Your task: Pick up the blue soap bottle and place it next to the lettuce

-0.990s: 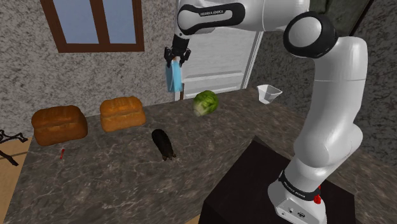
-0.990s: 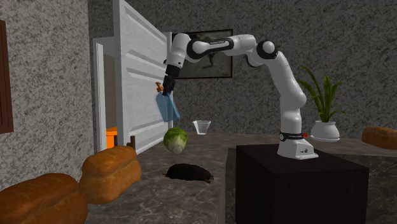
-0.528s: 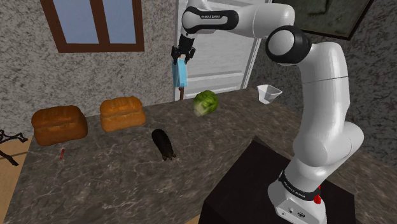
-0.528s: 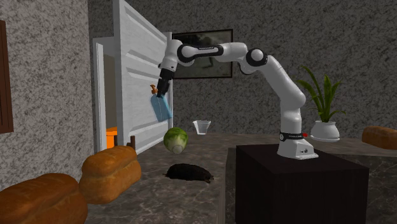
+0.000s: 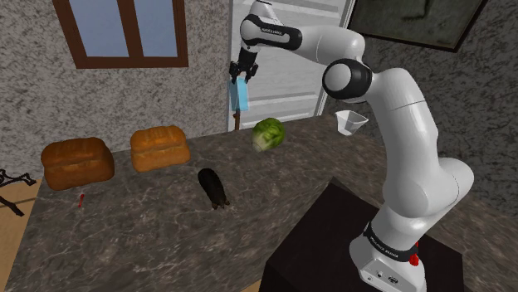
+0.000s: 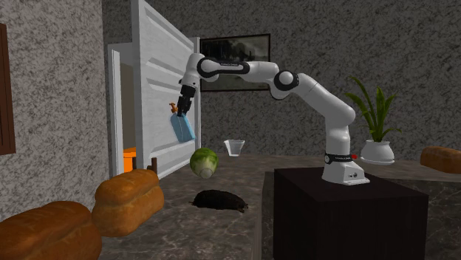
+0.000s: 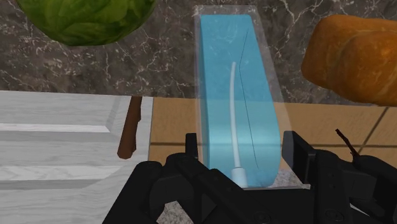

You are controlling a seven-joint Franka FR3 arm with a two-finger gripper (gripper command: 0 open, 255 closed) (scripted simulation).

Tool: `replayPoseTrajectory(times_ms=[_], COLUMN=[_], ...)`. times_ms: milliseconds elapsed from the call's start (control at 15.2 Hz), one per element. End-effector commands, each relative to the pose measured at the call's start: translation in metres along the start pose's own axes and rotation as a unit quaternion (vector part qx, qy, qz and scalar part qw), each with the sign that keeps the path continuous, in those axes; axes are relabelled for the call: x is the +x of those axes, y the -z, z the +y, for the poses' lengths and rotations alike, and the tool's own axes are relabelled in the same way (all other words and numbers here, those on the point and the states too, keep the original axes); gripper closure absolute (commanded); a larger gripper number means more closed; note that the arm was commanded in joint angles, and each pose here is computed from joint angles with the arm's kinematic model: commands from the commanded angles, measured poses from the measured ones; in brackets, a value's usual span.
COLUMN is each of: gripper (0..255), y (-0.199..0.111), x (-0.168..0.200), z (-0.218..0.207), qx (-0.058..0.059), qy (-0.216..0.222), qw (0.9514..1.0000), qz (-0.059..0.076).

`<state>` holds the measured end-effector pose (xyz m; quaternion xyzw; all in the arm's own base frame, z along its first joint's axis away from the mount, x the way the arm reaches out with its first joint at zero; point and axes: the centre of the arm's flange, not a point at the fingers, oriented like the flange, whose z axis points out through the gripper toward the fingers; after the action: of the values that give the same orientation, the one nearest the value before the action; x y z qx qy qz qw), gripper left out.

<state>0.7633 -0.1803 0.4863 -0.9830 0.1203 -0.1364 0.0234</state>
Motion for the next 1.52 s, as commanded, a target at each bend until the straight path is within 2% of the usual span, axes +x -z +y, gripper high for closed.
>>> replayPoseTrajectory(times_ms=[0,1452], gripper=[255,255], y=[-0.009,-0.121], x=[-0.003,-0.033], z=[0.002,0.011], qx=[0.0,0.0], qy=[0.0,0.0], qw=[1.0,1.0], qz=[0.001,0.001])
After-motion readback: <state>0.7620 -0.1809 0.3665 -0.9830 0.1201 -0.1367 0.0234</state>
